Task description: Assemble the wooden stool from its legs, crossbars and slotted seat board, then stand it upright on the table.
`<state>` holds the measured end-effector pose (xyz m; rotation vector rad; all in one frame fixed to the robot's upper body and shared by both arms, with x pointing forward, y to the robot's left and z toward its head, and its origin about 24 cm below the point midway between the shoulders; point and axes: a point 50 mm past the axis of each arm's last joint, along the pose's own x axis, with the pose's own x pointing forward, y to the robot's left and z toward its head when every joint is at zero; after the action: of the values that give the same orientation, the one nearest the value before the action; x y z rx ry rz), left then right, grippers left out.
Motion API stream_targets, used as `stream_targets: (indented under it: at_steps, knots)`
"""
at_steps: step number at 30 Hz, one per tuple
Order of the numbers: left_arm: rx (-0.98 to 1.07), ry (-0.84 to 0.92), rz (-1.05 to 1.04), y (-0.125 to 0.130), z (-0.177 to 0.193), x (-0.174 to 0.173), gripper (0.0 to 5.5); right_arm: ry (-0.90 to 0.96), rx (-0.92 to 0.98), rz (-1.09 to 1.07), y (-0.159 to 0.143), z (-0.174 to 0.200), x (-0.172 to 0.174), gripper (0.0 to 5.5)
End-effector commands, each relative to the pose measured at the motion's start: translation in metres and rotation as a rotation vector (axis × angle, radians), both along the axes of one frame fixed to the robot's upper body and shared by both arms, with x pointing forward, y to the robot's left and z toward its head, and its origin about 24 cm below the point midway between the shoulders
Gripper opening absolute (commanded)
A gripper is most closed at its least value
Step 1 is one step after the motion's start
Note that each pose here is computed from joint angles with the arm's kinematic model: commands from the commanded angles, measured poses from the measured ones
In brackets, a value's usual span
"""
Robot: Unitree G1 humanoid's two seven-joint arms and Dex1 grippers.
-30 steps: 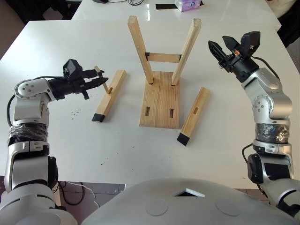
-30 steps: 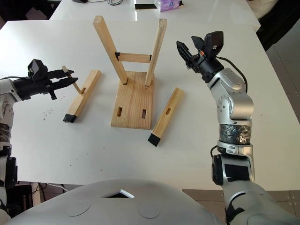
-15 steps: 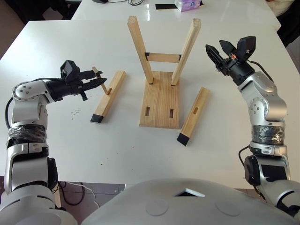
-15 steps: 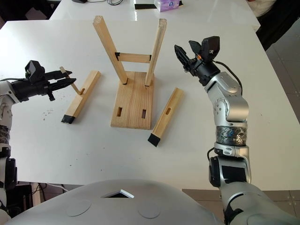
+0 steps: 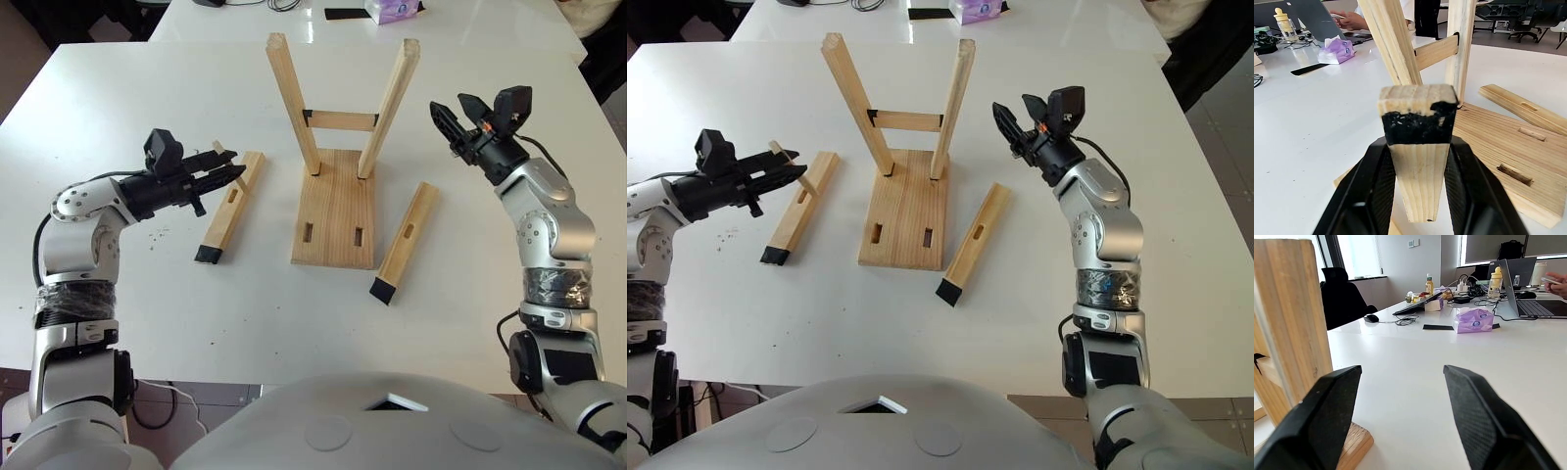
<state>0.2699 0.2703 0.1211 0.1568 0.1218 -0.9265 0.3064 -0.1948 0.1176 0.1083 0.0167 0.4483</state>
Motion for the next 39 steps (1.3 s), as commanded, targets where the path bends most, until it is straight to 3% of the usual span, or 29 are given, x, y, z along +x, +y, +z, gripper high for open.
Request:
stream_targets:
  at_steps: [1,4,7,14,25,32,39]
  knots:
    - [0.133,-0.071,0.113,0.041,0.031,0.002,1.31,-0.002,-0.005,-0.035,-0.008,-0.002,-0.005,3.1]
    - [0.187,-0.02,0.197,0.072,0.032,-0.009,1.31,0.003,0.0,-0.046,-0.007,-0.006,-0.008,3.1]
    - [0.208,0.064,0.194,0.081,0.015,-0.023,1.31,0.011,0.007,-0.05,-0.006,-0.009,-0.01,3.1]
    - [0.143,0.139,0.101,0.05,-0.014,-0.037,1.31,0.02,0.007,-0.044,-0.005,-0.009,-0.009,3.1]
    - [0.009,0.098,-0.026,0.004,-0.002,-0.038,1.31,0.023,0.005,-0.037,-0.005,-0.008,-0.007,3.1]
    - [-0.009,0.059,-0.079,-0.008,0.004,-0.016,1.31,0.024,0.006,-0.037,-0.004,-0.008,-0.005,3.1]
    - [0.104,-0.025,-0.073,0.003,0.012,0.017,1.31,0.028,-0.002,-0.018,-0.002,-0.009,0.003,3.1]
